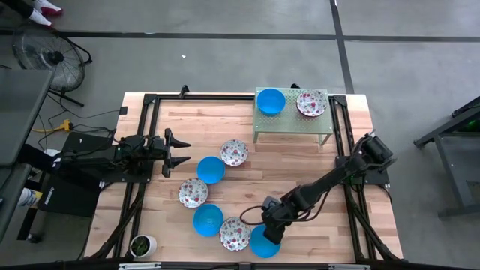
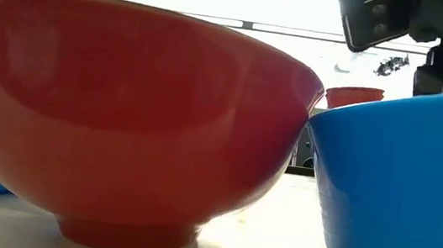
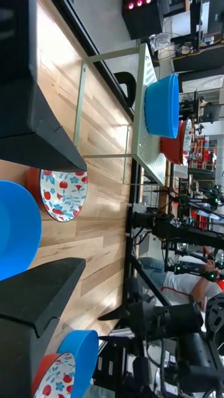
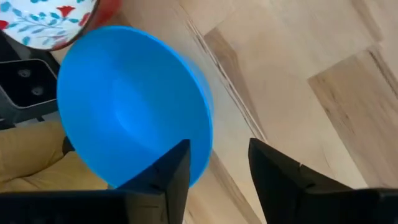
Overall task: Pick & Place Mini bowls
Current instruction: Stack the blue bowl on the blue bowls on the shelf
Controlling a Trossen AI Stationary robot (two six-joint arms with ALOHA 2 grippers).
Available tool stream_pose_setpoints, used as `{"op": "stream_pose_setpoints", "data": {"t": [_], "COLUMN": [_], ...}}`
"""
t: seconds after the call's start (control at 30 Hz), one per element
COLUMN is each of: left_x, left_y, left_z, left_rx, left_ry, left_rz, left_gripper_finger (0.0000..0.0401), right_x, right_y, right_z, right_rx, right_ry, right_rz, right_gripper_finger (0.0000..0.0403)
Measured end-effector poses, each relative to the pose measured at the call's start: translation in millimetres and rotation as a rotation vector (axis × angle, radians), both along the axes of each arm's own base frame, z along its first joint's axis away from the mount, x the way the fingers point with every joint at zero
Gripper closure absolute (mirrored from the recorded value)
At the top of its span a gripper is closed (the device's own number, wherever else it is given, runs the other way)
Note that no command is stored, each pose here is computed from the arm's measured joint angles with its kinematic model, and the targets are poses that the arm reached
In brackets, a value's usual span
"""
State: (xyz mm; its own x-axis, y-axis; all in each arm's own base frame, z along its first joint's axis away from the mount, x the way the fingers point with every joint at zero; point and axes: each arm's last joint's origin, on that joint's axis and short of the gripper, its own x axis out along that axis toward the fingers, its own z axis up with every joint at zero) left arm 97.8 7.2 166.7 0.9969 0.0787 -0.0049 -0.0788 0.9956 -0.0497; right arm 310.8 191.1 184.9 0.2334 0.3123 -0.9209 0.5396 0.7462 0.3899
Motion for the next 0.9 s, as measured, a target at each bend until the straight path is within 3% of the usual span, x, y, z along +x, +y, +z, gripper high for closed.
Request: {"op": "stream_pose_setpoints", "data": {"t": [0.5, 0.9], "left_x": [0.0, 0.0], "left_y": [0.0, 0.0], "left_z": [0.1, 0.0], "left_rx": [0.000, 0.000], "left_ry": [0.000, 0.000], "left_rz": [0.000, 0.000], "left_gripper_finger": [0.0169, 0.0169], "right_x": [7.5, 7.4], "right_y": [2.9, 0.8], "right_z": [-21.1, -21.1], "right_rx": [-0.038, -0.043], "right_ry": [0.051, 0.061], "right_rz": [-0.010, -0.016], "right_gripper_finger": [0.0266, 0.0380]}}
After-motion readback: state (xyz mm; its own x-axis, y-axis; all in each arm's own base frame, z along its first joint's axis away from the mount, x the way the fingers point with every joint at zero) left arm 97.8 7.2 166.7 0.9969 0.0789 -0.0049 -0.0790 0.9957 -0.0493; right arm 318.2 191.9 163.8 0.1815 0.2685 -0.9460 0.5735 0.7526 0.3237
